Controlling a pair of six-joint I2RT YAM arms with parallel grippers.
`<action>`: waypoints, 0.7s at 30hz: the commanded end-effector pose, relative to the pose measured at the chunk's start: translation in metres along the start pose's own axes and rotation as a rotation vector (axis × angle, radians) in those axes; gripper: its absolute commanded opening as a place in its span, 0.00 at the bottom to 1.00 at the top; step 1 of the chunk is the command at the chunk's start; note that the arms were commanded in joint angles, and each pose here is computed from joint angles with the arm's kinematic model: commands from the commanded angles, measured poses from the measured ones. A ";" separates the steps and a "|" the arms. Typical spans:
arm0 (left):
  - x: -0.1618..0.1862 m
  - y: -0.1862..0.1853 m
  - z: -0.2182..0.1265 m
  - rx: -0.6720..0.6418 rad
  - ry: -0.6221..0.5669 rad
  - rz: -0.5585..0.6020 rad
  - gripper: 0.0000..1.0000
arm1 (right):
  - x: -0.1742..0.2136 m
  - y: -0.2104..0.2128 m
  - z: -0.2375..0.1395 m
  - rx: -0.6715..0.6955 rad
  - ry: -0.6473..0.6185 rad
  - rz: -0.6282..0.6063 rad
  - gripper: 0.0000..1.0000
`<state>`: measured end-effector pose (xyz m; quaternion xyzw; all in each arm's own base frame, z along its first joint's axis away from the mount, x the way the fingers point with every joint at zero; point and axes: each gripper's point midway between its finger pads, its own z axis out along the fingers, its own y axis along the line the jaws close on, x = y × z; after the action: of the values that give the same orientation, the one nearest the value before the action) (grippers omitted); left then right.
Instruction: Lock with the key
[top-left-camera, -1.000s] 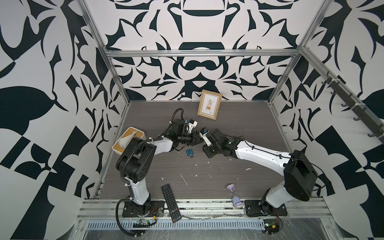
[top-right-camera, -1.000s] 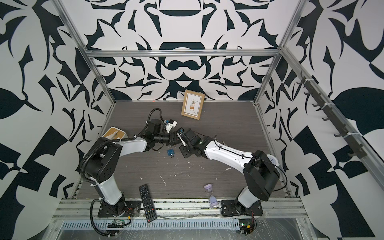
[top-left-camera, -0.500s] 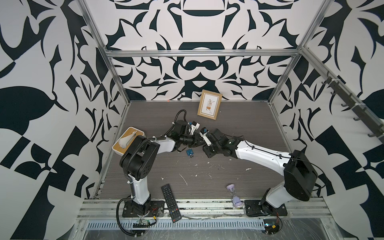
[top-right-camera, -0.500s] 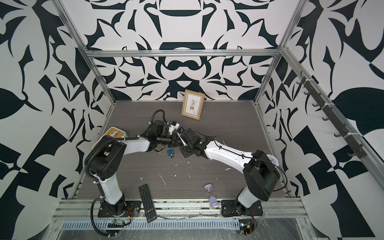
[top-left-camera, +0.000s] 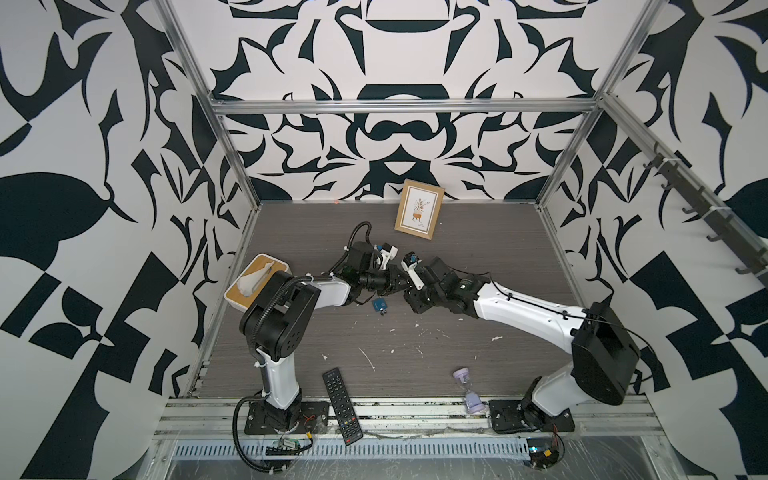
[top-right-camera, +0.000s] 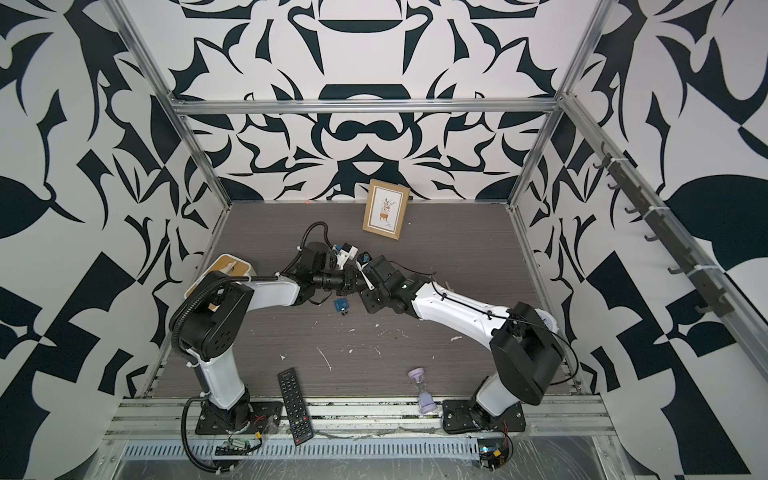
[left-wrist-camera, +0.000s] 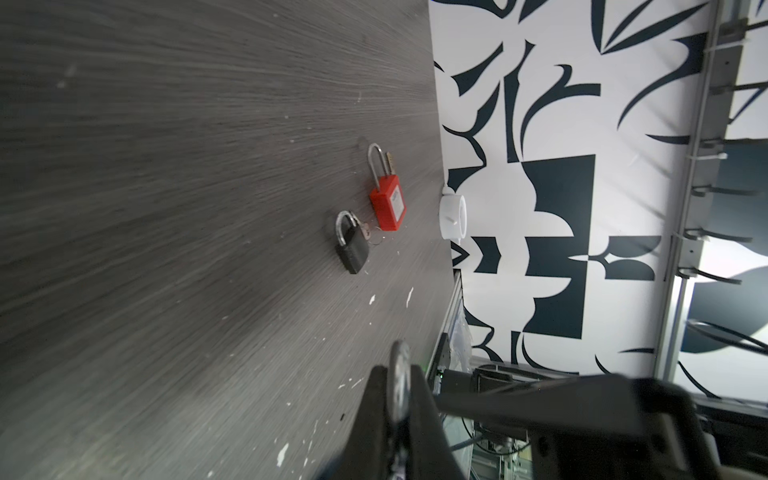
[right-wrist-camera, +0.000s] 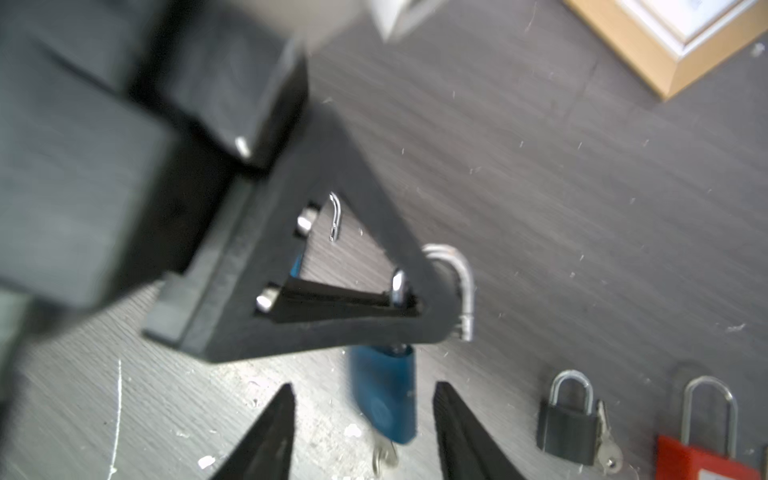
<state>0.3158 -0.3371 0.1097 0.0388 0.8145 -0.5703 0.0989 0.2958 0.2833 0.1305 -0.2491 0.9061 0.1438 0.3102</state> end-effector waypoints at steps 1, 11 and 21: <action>-0.018 -0.025 -0.015 0.070 -0.158 -0.033 0.00 | -0.041 -0.014 -0.032 -0.076 -0.168 0.125 0.60; -0.047 -0.052 -0.056 0.223 -0.466 -0.161 0.00 | -0.062 -0.041 -0.074 -0.395 -0.245 0.592 0.60; -0.053 -0.071 -0.065 0.278 -0.473 -0.309 0.00 | -0.052 -0.038 -0.098 -0.251 -0.527 0.165 0.50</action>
<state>0.3476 -0.2992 0.1619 -0.2062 0.7208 -0.6373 0.1781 0.2920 0.2366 0.2148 -0.1201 0.8321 0.3768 0.3889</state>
